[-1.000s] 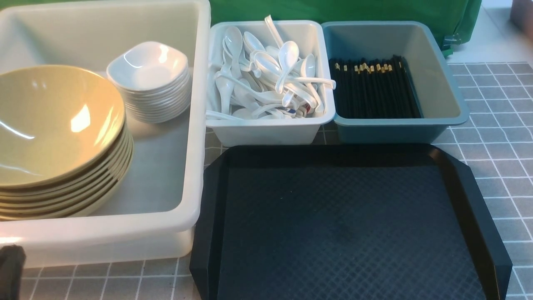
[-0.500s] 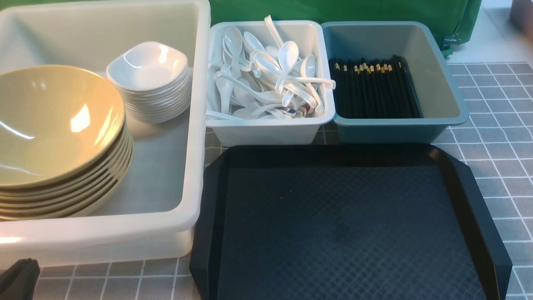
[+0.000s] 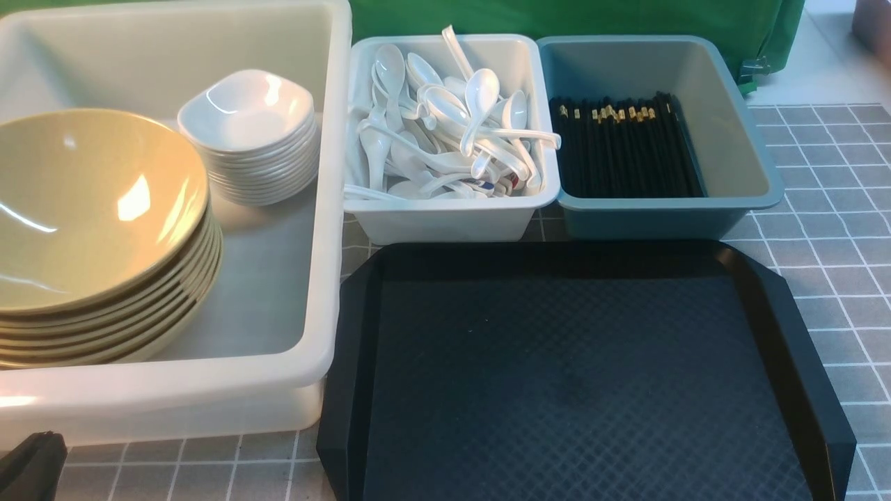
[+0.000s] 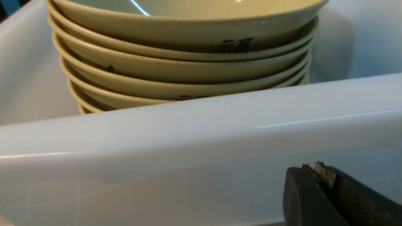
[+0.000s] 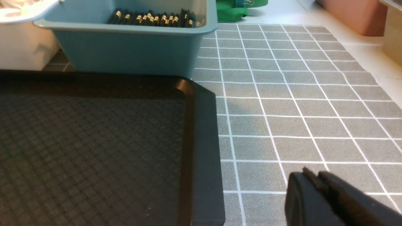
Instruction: On grey table put chopsticks spoon bowls plates into blue grey white boxes.
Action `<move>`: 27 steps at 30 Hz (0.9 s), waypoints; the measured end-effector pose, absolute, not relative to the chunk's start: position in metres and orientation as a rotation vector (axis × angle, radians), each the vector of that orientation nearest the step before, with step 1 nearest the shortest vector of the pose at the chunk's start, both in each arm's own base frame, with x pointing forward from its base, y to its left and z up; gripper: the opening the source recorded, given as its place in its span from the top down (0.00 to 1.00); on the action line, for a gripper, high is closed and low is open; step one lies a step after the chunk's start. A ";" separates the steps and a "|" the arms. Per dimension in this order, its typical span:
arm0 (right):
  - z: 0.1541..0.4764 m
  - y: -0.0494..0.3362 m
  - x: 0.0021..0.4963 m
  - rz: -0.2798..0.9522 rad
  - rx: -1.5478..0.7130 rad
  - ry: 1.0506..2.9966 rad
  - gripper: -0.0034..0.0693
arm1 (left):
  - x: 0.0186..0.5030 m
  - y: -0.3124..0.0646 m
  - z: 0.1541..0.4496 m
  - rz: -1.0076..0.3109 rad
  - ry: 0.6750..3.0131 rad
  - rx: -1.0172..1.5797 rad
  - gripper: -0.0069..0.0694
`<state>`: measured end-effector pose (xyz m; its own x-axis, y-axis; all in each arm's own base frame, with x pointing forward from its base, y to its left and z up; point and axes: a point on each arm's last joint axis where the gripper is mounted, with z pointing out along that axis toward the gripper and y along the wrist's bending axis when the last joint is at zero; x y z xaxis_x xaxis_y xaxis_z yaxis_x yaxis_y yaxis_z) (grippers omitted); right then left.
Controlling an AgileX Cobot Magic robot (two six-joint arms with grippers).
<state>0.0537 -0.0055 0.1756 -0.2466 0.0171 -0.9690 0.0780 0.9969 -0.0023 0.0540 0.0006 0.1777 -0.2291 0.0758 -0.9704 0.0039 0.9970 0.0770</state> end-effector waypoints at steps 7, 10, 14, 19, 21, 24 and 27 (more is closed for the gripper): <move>0.176 -0.005 0.054 -0.057 0.069 1.820 0.84 | 0.054 0.001 0.178 0.067 1.801 0.058 0.92; 0.176 -0.005 0.054 -0.057 0.069 1.820 0.84 | 0.054 0.001 0.178 0.067 1.801 0.058 0.92; 0.176 -0.005 0.054 -0.057 0.069 1.820 0.83 | 0.054 0.001 0.178 0.067 1.802 0.059 0.92; 0.176 -0.005 0.054 -0.057 0.069 1.820 0.82 | 0.054 0.001 0.178 0.066 1.802 0.058 0.92; 0.176 -0.005 0.054 -0.057 0.069 1.820 0.82 | 0.054 0.001 0.178 0.066 1.802 0.058 0.92; 0.176 -0.005 0.054 -0.057 0.069 1.820 0.82 | 0.054 0.001 0.178 0.066 1.802 0.058 0.92; 0.176 -0.005 0.054 -0.057 0.069 1.820 0.81 | 0.054 0.001 0.178 0.066 1.802 0.058 0.92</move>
<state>0.0537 -0.0055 0.1756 -0.2466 0.0171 -0.9690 0.0780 0.9969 -0.0023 0.0540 0.0006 0.1777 -0.2300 0.0755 -0.9703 0.0040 0.9970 0.0767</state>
